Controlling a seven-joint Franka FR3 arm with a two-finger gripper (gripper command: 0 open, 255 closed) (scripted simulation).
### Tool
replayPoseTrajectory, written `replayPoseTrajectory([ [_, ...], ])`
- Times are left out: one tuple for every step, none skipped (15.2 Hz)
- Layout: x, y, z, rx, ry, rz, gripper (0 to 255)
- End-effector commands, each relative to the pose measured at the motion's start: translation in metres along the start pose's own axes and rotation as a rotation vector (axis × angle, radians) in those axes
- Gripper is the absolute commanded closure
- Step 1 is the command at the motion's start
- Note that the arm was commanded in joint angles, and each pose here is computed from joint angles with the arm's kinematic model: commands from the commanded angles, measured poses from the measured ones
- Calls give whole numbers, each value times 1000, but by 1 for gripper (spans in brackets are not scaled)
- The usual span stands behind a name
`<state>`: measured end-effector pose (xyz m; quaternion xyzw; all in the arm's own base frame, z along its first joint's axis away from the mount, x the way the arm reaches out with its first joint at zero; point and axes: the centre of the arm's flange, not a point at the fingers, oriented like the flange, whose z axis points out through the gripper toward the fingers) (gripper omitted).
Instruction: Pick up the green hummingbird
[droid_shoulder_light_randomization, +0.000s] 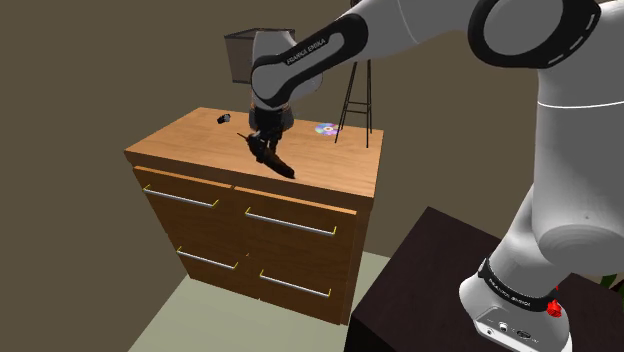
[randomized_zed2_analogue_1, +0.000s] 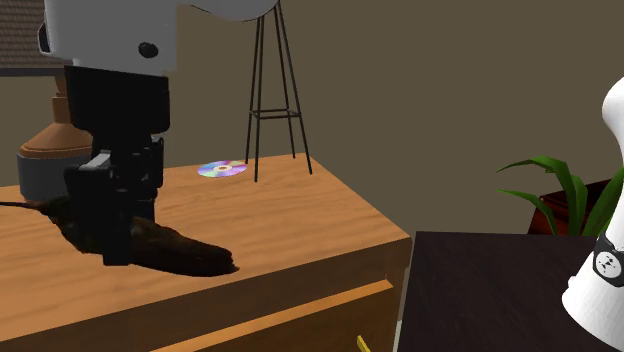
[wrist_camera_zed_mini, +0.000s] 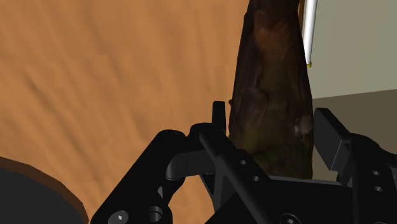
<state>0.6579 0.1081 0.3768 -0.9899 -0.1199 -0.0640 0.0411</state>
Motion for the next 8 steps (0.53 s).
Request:
replayPoseTrajectory([
  [2, -1, -9, 0, 0, 0, 255],
  [2, -1, -14, 0, 0, 0, 255],
  [3, -1, -20, 0, 0, 0, 255],
  [4, -2, -25, 0, 0, 0, 255],
  [4, -2, -30, 0, 0, 0, 255],
  [5, -2, -35, 0, 0, 0, 255],
  [5, -3, -36, 0, 0, 0, 255],
  [5, -3, -36, 0, 0, 0, 255],
])
